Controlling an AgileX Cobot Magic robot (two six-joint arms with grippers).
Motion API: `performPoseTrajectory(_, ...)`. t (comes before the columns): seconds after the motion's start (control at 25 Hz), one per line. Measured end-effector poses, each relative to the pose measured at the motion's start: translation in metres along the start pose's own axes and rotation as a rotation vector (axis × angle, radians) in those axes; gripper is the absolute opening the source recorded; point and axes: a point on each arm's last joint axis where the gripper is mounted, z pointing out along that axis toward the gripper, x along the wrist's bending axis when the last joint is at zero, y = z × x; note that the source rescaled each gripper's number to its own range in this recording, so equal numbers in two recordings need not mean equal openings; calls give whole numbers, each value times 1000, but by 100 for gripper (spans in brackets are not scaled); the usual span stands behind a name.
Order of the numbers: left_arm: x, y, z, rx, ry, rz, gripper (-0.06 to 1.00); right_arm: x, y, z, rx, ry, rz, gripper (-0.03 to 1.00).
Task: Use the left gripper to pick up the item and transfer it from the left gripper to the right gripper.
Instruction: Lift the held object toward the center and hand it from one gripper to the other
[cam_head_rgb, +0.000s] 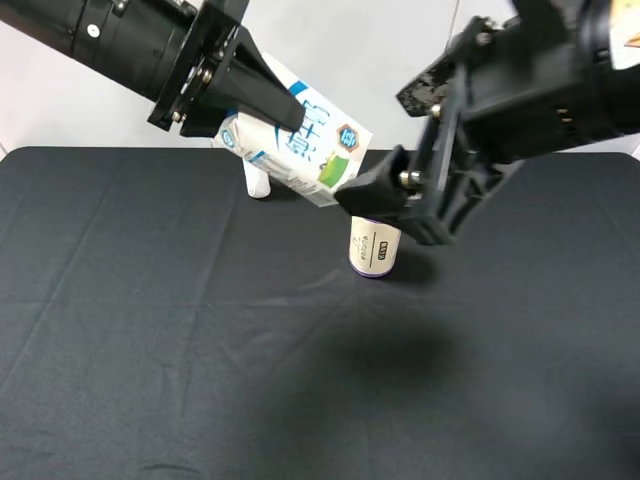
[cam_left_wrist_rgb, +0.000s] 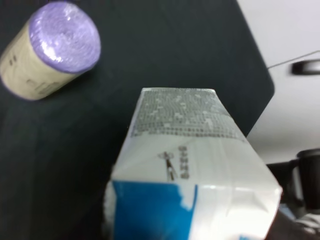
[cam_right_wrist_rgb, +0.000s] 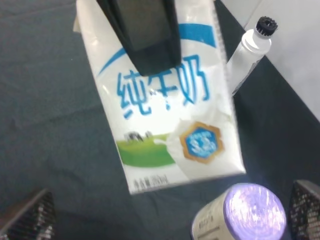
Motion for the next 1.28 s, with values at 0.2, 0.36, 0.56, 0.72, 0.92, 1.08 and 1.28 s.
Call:
performPoseTrajectory(0.2,-1,2,0,-22,-10,-13,1,0,4,12,-38,-8,-4,100)
performPoseTrajectory(0.36,-1,2,0,-24,-11,-14,1,-1,6,16,-57,-15,-13,100)
performPoseTrajectory(0.56,-3,3,0,-31,-28,-26,1,-1,8,26,-69,-19,-28,100)
performPoseTrajectory(0.72,-3,2,0,-19,-36,-27,1,0,6,39,-57,-17,-45,100)
performPoseTrajectory(0.92,-5,1,0,-15,-51,-33,1,2,3,56,-46,-9,-53,100)
performPoseTrajectory(1.08,-5,1,0,-11,-54,-35,1,3,3,62,-50,-7,-55,100)
performPoseTrajectory(1.28,-5,1,0,-11,-60,-38,1,3,3,63,-51,-7,-55,100)
